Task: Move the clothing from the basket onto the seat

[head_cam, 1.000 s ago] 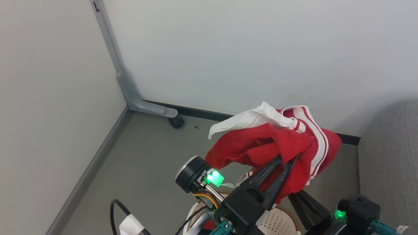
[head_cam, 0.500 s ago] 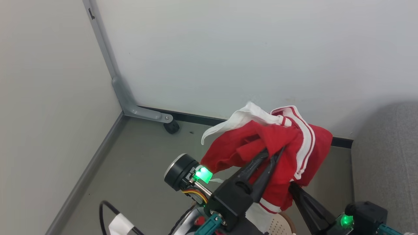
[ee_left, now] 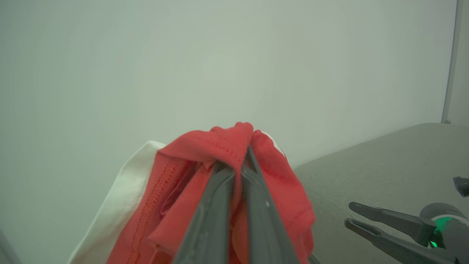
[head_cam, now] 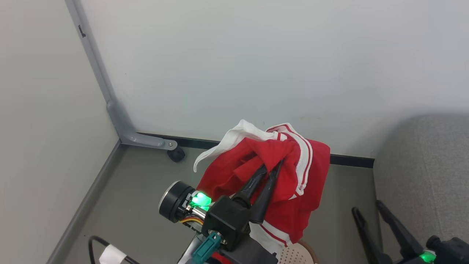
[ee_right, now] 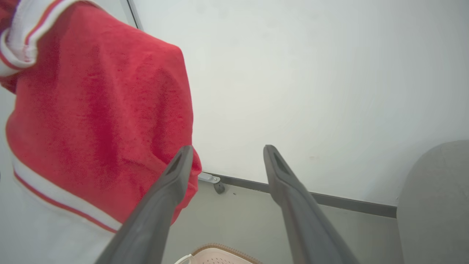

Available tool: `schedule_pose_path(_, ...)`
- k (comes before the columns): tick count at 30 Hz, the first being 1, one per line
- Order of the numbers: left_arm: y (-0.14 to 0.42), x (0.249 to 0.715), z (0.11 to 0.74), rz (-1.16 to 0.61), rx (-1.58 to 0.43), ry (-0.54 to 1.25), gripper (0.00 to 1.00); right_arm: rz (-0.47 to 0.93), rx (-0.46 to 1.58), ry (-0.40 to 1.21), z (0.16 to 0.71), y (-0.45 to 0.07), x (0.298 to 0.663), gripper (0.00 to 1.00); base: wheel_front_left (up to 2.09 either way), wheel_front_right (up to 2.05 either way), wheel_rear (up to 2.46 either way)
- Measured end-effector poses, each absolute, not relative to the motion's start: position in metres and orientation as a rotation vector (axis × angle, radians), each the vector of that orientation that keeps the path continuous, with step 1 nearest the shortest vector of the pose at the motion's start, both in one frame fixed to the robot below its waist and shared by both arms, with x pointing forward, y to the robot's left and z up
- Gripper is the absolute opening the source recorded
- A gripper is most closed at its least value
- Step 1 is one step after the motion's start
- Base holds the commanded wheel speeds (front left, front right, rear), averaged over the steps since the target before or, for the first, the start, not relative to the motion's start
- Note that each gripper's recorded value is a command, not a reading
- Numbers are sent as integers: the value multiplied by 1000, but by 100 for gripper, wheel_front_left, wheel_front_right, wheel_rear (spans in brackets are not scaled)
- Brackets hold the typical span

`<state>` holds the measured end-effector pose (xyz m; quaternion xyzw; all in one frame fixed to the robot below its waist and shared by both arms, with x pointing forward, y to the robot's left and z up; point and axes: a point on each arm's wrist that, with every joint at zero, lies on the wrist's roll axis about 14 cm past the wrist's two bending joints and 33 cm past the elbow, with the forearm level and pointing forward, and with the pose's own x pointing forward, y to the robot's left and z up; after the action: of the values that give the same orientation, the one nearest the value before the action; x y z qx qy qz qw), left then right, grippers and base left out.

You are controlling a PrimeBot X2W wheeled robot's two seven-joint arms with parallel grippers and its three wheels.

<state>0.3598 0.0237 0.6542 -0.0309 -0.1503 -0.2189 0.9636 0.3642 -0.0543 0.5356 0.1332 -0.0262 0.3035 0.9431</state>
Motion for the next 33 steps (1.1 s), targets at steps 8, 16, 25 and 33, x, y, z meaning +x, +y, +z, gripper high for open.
schedule_pose_path(8, 15, 354, 649, -465, -77, -285, 0, 374, 228, -66, 533, -122, 375, 100, 0, 0, 0)
schedule_pose_path(16, 1, 350, 649, -509, -78, -283, 0, 252, 183, -31, 519, -165, 370, 100, 0, 0, 0)
schedule_pose_path(25, -9, 344, 649, -542, -75, -284, 0, 191, 112, -28, 516, -192, 363, 100, 0, 0, 0)
schedule_pose_path(33, -12, 344, 649, -553, -75, -277, 0, 141, 98, -20, 513, -208, 356, 100, 0, 0, 0)
